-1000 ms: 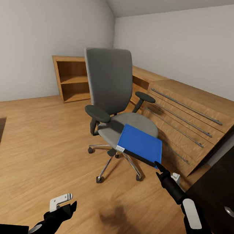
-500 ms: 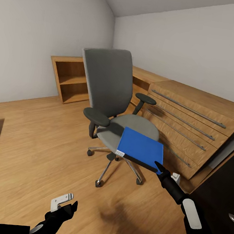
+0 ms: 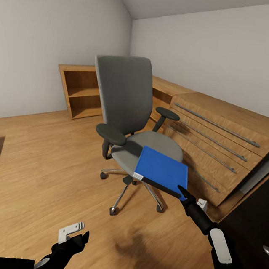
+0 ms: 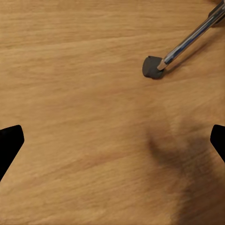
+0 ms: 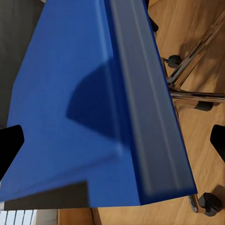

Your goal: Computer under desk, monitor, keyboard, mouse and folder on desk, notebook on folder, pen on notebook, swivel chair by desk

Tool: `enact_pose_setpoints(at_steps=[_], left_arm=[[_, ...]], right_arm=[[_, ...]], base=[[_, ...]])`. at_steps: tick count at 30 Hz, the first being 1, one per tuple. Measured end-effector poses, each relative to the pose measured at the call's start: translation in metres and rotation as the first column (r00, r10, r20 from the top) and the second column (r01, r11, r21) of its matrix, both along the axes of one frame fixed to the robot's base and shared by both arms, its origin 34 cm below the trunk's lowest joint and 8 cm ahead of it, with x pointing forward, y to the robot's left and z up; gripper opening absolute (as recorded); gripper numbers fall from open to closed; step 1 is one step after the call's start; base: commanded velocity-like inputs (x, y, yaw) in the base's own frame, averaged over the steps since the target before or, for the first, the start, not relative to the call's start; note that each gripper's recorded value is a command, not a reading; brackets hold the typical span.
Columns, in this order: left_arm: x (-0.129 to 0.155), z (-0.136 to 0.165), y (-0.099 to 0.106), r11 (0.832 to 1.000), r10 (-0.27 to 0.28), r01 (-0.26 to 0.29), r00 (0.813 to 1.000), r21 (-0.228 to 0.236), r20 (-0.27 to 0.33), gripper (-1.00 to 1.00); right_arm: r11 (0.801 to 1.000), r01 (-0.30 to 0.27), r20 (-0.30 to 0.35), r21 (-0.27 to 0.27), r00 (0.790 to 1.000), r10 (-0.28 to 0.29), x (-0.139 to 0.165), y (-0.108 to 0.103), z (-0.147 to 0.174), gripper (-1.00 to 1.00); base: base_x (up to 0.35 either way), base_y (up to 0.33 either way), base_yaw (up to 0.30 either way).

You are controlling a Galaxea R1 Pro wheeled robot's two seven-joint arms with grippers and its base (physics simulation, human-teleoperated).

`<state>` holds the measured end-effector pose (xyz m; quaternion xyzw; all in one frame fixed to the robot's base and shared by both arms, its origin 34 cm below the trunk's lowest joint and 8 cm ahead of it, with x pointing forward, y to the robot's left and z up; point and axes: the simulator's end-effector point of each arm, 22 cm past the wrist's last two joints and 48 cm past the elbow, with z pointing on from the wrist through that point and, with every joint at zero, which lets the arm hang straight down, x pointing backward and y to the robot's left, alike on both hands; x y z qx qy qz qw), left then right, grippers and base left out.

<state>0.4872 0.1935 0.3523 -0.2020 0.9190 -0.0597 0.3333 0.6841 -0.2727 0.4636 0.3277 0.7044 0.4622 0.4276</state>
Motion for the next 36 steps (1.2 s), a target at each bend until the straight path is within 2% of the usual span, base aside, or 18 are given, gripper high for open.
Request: enact_pose_setpoints(at_steps=[23,36], left_arm=[[0.0,-0.0001,0.0002,1.0,0.0,0.0,1.0,0.001,0.0,1.0],[0.0028,-0.0042,0.0065,1.0,0.006,-0.006,1.0,0.02,0.004,1.0]], right_arm=[[1.0,-0.003,0.003,0.001,1.0,0.003,0.0001,0.0007,0.001,1.0],[1.0,-0.003,0.003,0.001,1.0,0.003,0.0001,0.0007,0.0011,1.0]], base=[[0.0,0.0,0.0],[0.0,0.0,0.0]])
